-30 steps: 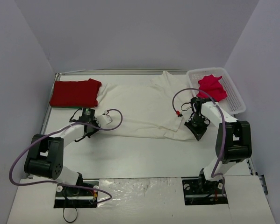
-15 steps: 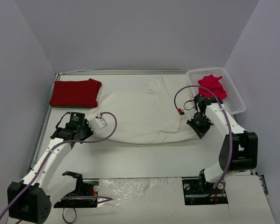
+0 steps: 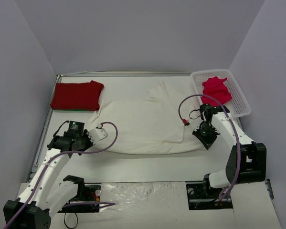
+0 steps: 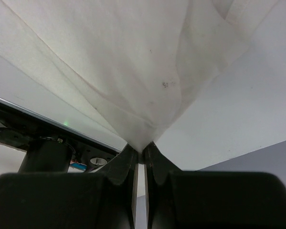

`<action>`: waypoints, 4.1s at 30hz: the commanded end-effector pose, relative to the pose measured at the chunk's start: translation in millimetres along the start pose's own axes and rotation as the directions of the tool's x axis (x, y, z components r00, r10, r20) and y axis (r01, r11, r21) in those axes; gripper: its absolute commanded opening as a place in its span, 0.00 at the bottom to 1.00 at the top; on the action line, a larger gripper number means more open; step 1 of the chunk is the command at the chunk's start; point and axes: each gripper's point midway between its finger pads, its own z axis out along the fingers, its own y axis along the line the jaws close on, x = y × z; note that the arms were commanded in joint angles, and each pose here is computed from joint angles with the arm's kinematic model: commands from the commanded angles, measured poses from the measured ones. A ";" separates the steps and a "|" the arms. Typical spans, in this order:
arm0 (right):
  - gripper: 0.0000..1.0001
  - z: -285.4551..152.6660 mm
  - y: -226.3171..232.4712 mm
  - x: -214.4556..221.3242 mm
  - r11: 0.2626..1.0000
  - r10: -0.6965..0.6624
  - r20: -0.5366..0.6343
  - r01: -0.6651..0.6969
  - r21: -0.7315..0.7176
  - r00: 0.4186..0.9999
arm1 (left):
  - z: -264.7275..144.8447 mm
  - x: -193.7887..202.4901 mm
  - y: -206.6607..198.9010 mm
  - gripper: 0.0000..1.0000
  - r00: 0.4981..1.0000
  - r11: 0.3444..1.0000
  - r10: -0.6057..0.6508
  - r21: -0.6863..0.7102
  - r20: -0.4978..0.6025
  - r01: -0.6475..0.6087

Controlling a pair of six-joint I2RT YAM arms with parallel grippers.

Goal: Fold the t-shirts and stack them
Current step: Fold the flattened tshirt in 1/3 of the way

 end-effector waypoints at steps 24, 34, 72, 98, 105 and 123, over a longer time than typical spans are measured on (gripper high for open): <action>0.46 -33.9 16.0 -29.3 0.986 -0.071 0.123 0.088 -0.140 0.990 | -6.0 -23.0 22.8 0.54 0.978 0.977 -0.207 -0.044 0.010 0.207; 0.45 5.1 44.1 -70.0 0.962 -0.193 0.081 0.205 -0.178 0.978 | 20.7 -54.6 43.1 0.53 0.946 0.946 -0.325 0.011 -0.008 0.325; 0.09 57.8 78.2 -109.0 0.938 -0.325 0.030 0.327 -0.117 0.945 | 38.5 -42.2 39.0 0.53 0.941 0.943 -0.330 0.012 -0.073 0.331; 0.00 16.0 36.3 -176.1 0.932 -0.361 0.061 0.358 0.065 0.930 | 40.8 -37.9 36.1 0.53 0.944 0.947 -0.318 0.017 -0.090 0.320; 0.00 33.0 35.0 -185.4 0.923 -0.385 0.034 0.384 0.034 0.922 | 43.5 -36.3 33.5 0.53 0.943 0.947 -0.316 0.031 -0.106 0.320; 0.00 39.4 36.3 -218.9 0.859 -0.506 0.036 0.499 0.117 0.862 | 47.0 -33.5 33.0 0.53 0.942 0.948 -0.312 0.030 -0.125 0.318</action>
